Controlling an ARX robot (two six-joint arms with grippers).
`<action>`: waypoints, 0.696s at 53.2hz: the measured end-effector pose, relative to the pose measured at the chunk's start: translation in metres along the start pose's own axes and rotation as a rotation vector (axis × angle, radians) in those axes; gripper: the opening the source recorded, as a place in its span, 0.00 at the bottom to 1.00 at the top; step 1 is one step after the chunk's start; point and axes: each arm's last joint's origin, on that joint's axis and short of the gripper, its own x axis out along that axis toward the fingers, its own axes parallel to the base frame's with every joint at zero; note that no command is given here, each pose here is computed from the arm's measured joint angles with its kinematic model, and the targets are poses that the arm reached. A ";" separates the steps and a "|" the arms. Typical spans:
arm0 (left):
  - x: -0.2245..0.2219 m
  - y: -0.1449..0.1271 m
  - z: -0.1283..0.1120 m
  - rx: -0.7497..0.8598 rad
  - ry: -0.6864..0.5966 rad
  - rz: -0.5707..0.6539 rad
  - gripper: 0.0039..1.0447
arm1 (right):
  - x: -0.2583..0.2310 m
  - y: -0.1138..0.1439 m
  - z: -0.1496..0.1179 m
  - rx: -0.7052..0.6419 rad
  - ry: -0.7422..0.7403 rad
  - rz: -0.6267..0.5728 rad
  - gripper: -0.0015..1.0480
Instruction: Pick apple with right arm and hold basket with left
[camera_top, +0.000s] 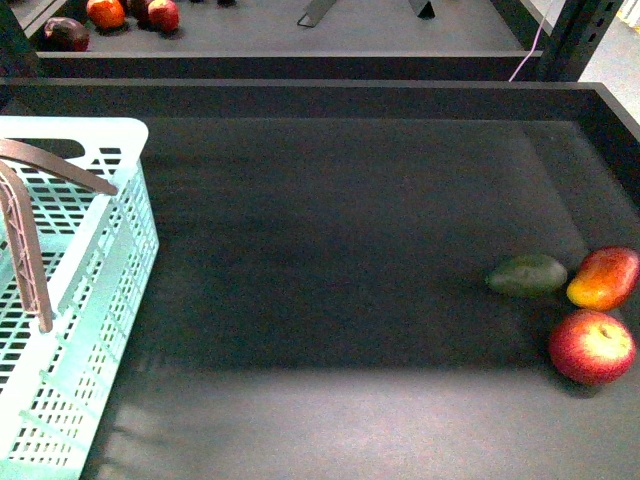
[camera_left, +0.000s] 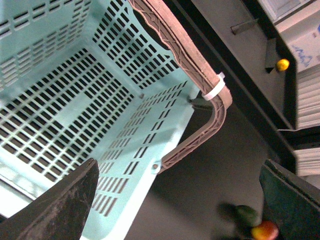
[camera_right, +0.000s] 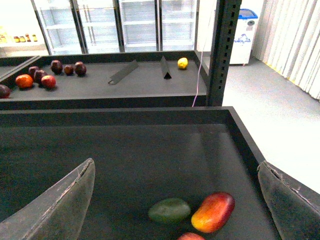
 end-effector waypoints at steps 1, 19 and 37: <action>0.004 -0.001 0.004 -0.042 0.002 -0.014 0.94 | 0.000 0.000 0.000 0.000 0.000 0.000 0.92; 0.097 -0.006 0.056 -0.437 0.046 -0.046 0.94 | 0.000 0.000 0.000 0.000 0.000 0.000 0.92; 0.156 -0.009 0.073 -0.500 0.057 0.029 0.94 | 0.000 0.000 0.000 0.000 0.000 0.000 0.92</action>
